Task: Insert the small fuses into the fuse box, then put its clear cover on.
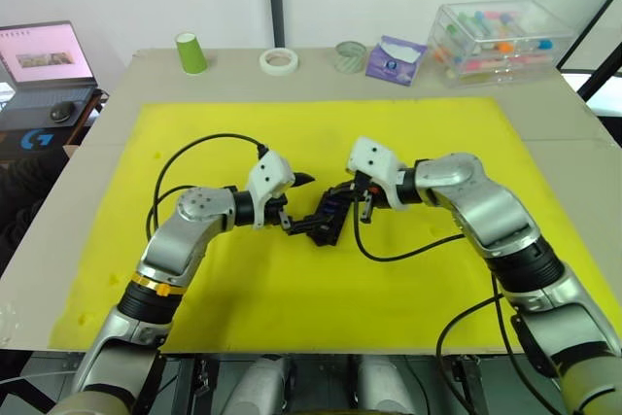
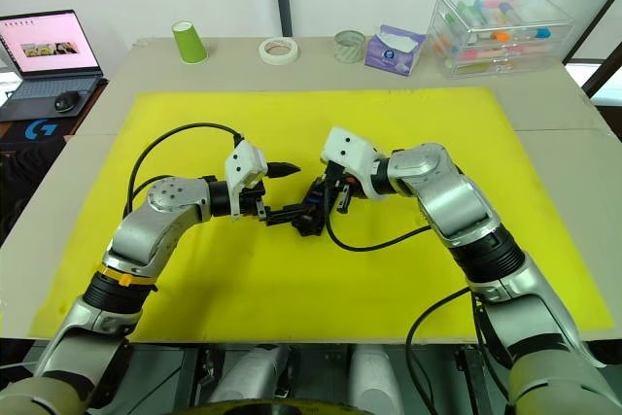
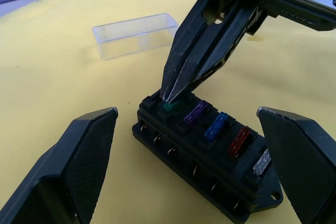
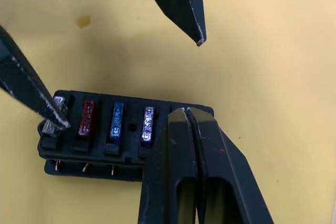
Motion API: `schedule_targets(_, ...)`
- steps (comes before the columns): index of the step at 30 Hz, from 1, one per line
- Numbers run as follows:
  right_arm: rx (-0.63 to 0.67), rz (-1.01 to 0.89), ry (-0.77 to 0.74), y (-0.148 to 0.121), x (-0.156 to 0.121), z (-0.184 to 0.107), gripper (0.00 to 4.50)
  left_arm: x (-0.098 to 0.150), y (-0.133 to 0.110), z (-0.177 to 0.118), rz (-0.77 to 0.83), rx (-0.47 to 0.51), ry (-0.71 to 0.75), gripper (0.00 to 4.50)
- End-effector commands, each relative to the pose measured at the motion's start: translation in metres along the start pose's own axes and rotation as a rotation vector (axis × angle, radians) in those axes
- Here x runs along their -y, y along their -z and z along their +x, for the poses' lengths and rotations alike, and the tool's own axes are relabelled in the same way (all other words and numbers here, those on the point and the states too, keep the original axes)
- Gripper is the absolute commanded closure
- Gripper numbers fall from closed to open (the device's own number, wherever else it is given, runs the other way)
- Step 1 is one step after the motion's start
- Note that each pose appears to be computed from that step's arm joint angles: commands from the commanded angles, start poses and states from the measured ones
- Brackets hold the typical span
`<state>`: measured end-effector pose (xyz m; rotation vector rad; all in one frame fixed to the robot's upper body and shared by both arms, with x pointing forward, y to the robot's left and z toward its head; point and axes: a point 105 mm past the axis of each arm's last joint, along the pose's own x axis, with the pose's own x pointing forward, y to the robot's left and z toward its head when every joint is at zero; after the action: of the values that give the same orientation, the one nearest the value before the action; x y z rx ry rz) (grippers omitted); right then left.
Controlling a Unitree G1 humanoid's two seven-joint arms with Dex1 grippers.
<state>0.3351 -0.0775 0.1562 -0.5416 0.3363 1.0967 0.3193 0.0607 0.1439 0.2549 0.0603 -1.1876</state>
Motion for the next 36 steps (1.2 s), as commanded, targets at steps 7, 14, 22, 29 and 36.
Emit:
schedule_targets(7, 0.28, -0.082, 0.064, -0.054, 0.011, -0.055, 4.47, -0.03, -0.034, -0.059, 0.102, 0.01, -0.067, 0.0)
schedule_targets(14, 0.179, -0.207, 0.284, -0.006, 0.036, -0.124, 3.56, -0.086, -0.012, -0.156, 0.094, -0.15, -0.319, 0.0)
schedule_targets(22, 0.08, -0.094, 0.485, 0.066, 0.048, -0.167, 0.76, -0.112, 0.018, -0.222, 0.077, -0.212, -0.574, 0.0)
schedule_targets(29, 0.092, -0.057, 0.54, 0.076, 0.055, -0.172, 0.03, -0.107, 0.024, -0.219, 0.064, -0.205, -0.572, 0.0)
schedule_targets(36, 0.267, -0.034, 0.26, 0.009, 0.026, -0.123, 0.03, -0.092, 0.004, -0.209, -0.291, -0.051, -0.487, 0.0)
